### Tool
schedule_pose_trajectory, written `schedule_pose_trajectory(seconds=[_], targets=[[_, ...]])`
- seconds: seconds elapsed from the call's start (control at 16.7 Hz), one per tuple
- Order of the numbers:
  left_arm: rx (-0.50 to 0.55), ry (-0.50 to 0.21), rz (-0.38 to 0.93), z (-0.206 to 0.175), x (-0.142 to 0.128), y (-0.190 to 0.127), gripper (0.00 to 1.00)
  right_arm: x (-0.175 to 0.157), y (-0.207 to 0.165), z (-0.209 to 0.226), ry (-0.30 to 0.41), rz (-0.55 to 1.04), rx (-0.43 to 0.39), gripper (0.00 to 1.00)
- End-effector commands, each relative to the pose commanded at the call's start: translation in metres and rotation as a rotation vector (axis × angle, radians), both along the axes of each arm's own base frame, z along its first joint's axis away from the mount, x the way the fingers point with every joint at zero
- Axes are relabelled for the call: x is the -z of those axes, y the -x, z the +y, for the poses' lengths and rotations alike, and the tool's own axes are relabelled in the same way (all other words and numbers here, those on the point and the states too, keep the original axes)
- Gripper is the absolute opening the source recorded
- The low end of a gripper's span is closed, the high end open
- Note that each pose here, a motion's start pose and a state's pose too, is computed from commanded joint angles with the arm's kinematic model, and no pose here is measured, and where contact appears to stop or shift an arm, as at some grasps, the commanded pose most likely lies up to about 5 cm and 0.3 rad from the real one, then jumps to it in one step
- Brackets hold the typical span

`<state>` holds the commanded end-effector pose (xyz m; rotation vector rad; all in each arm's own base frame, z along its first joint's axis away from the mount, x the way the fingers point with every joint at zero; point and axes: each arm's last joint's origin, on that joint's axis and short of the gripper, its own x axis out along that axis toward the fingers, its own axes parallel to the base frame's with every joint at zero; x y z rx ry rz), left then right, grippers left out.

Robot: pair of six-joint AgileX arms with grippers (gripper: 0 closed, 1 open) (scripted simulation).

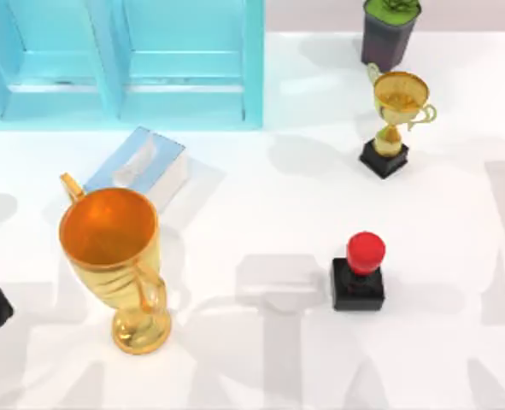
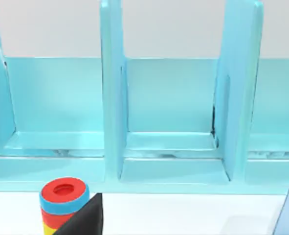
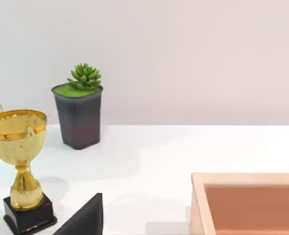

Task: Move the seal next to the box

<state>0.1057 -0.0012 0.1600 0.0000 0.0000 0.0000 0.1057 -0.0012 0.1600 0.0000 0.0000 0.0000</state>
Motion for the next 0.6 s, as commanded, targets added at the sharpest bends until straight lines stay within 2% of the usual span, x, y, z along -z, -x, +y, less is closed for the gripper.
schedule_pose_trajectory(seconds=[0.18,0.3,0.6], targets=[[0.0,0.0,0.0,0.0,0.0,0.0,1.0,-0.002,0.0,0.001,-0.006,0.009,-0.007,1.0],[0.0,0.0,0.0,0.0,0.0,0.0,1.0,-0.009,-0.001,0.005,-0.035,0.058,-0.041,1.0],[0.0,0.0,0.0,0.0,0.0,0.0,1.0,-0.056,-0.012,0.024,-0.141,0.324,-0.166,1.0]])
